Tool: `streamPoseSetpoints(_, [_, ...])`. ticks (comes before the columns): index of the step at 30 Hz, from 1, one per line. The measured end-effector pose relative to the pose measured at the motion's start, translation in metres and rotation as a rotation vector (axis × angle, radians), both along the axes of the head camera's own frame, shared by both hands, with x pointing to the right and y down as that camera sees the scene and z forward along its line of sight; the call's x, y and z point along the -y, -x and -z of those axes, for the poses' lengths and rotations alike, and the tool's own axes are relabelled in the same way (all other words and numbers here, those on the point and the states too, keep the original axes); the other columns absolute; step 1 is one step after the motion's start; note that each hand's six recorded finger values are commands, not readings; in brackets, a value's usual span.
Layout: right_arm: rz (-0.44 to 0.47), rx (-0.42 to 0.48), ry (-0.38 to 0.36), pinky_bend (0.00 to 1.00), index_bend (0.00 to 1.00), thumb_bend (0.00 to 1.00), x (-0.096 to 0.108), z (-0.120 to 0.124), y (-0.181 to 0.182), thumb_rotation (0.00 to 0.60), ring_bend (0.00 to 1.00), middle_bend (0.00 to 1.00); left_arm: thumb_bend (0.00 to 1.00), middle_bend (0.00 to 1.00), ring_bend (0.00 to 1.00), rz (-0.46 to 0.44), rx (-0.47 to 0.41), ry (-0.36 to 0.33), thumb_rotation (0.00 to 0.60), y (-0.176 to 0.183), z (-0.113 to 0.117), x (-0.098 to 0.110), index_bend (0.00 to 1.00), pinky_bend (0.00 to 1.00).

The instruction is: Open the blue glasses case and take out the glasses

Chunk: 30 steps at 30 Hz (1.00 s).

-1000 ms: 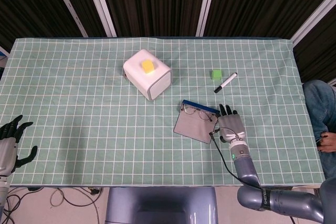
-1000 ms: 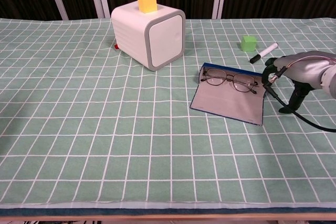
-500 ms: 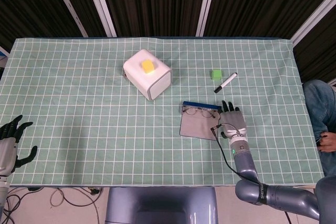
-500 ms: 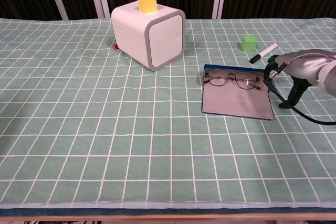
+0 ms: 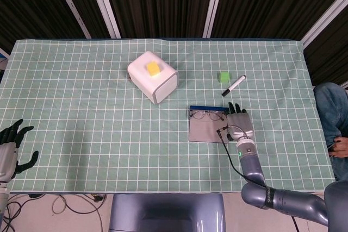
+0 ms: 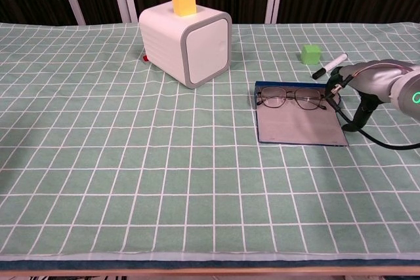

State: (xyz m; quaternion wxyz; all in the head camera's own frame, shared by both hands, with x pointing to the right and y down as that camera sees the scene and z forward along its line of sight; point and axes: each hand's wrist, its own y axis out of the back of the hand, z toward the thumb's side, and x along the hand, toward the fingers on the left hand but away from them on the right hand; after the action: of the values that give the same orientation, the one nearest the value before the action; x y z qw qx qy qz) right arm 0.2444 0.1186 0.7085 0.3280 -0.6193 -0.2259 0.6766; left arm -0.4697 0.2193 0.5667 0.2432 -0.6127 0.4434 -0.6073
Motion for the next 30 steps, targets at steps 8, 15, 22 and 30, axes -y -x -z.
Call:
streamPoseSetpoints(8, [-0.02,0.1,-0.01,0.21,0.24,0.3,-0.001,0.025,0.014,0.6,0.0,0.0,0.37,0.0,0.0,0.0,-0.008,-0.013,0.6,-0.001,0.002,0.0,0.18,0.0])
streamPoseSetpoints(15, [-0.045,0.154,-0.015,0.21,0.21,0.2,0.012,0.045,0.025,0.6,0.0,0.0,0.37,0.0,0.0,0.0,-0.011,-0.009,0.6,-0.001,0.001,0.0,0.18,0.0])
streamPoseSetpoints(22, [-0.084,0.072,0.065,0.21,0.2,0.19,0.032,0.046,0.028,0.6,0.01,0.06,0.37,0.0,0.0,-0.001,-0.017,0.003,0.6,-0.002,-0.001,0.001,0.18,0.0])
streamPoseSetpoints(30, [-0.135,0.003,0.115,0.21,0.19,0.22,0.071,0.046,0.043,0.6,0.11,0.21,0.37,0.0,0.0,0.003,-0.021,0.011,0.6,-0.002,-0.002,0.001,0.18,0.0])
